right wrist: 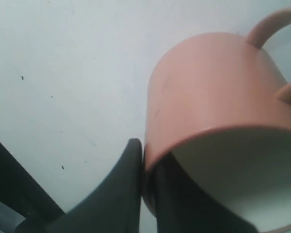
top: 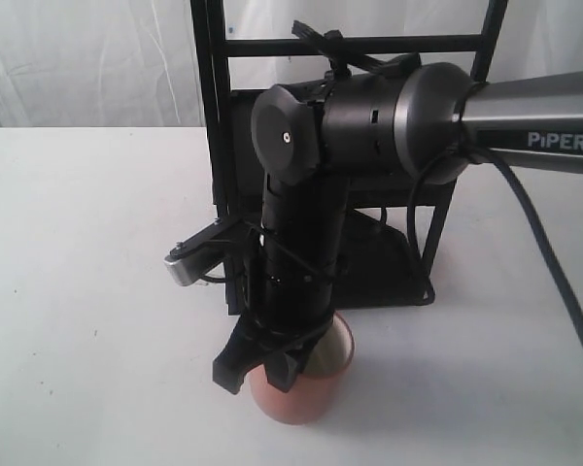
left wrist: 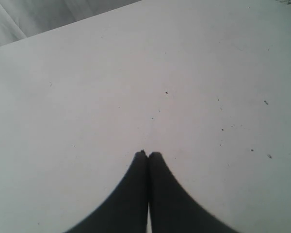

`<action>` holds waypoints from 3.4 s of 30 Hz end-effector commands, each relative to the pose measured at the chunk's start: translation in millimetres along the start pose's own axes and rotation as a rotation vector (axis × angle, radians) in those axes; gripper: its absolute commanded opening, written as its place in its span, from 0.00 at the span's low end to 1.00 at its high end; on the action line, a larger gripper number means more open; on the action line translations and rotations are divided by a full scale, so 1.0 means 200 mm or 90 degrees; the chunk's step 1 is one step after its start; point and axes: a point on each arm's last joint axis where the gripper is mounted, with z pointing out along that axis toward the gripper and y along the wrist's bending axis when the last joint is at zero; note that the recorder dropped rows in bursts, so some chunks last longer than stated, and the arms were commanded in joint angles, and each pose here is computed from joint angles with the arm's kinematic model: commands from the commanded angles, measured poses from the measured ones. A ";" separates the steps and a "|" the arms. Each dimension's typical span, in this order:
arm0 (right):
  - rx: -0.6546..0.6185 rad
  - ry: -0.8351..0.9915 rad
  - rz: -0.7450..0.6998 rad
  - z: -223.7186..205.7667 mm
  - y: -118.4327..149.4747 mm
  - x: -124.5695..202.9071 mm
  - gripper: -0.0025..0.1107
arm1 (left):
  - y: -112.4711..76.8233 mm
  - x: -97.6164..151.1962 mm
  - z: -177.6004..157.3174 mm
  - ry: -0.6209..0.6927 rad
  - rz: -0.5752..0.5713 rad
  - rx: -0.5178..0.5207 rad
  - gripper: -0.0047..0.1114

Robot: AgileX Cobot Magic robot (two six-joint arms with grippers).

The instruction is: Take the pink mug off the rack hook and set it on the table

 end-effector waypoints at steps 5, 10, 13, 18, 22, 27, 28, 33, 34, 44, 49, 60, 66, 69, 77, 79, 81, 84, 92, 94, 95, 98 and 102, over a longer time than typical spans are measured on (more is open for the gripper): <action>0.000 0.009 -0.003 0.02 -0.02 0.00 0.17 | 0.00 0.00 0.00 -0.003 0.001 -0.002 0.04; 0.000 0.009 -0.003 0.02 -0.02 0.00 0.18 | 0.00 0.00 0.00 -0.003 0.001 -0.002 0.04; 0.000 0.009 -0.003 0.02 -0.02 0.00 0.18 | 0.00 0.00 0.00 -0.003 0.001 -0.002 0.04; 0.000 0.009 -0.003 0.02 -0.02 0.00 0.20 | 0.00 0.00 0.00 -0.003 0.001 -0.002 0.04; 0.002 0.001 -0.003 0.02 -0.02 -0.01 0.25 | 0.00 0.00 0.00 -0.003 0.001 -0.002 0.04; 0.006 -0.003 -0.004 0.02 -0.02 -0.01 0.28 | 0.00 0.00 0.00 -0.003 0.001 -0.002 0.04; 0.005 0.000 -0.004 0.02 -0.02 -0.01 0.28 | 0.00 0.00 0.00 -0.003 0.001 -0.002 0.04; 0.042 -0.013 -0.021 -0.06 -0.03 0.00 0.28 | 0.00 0.00 0.00 -0.003 0.001 -0.002 0.04; 0.048 -0.019 -0.022 -0.08 -0.02 0.01 0.28 | 0.00 0.00 0.00 -0.003 0.001 -0.002 0.04; 0.071 -0.101 -0.037 -0.32 0.04 0.09 0.28 | 0.00 0.00 0.00 -0.003 0.001 -0.002 0.04; 0.078 -0.134 -0.034 -0.41 0.07 0.14 0.28 | 0.00 0.00 0.00 -0.003 0.001 -0.002 0.04; 0.224 -0.071 0.014 -0.42 -0.13 0.35 0.02 | 0.00 0.00 0.00 -0.003 0.001 -0.002 0.04; 0.195 0.008 0.205 -0.31 -0.39 0.78 0.02 | 0.00 0.00 0.00 -0.003 0.001 -0.002 0.04; 0.208 -0.030 0.333 -0.31 -0.53 0.95 0.02 | 0.00 0.00 0.00 -0.003 0.001 -0.002 0.04; 0.325 -0.343 0.642 -0.37 -0.76 1.16 0.02 | 0.00 0.00 0.00 -0.003 0.001 -0.002 0.04; 0.353 -0.437 0.654 -0.40 -0.70 1.18 0.02 | 0.00 0.00 0.00 -0.003 0.001 -0.002 0.04; 0.390 -0.547 0.640 -0.45 -0.61 1.22 0.02 | 0.00 0.00 0.00 -0.003 0.001 -0.002 0.04; 0.441 -0.666 0.601 -0.52 -0.46 1.29 0.02 | 0.00 0.00 0.00 -0.003 0.001 -0.002 0.04; 0.499 -0.833 0.560 -0.65 -0.15 1.45 0.02 | 0.00 0.00 0.00 -0.003 0.001 -0.002 0.04; 0.514 -0.866 0.547 -0.68 -0.09 1.48 0.02 | 0.00 0.00 0.00 -0.003 0.001 -0.002 0.04; 0.523 -0.887 0.538 -0.69 -0.06 1.50 0.02 | 0.00 0.00 0.00 -0.003 0.001 -0.002 0.04; 0.541 -0.927 0.521 -0.72 0.02 1.54 0.02 | 0.00 0.00 0.00 -0.003 0.001 -0.002 0.04; 0.535 -0.959 0.491 -0.73 0.08 1.55 0.02 | 0.00 0.00 0.00 -0.003 0.001 -0.002 0.04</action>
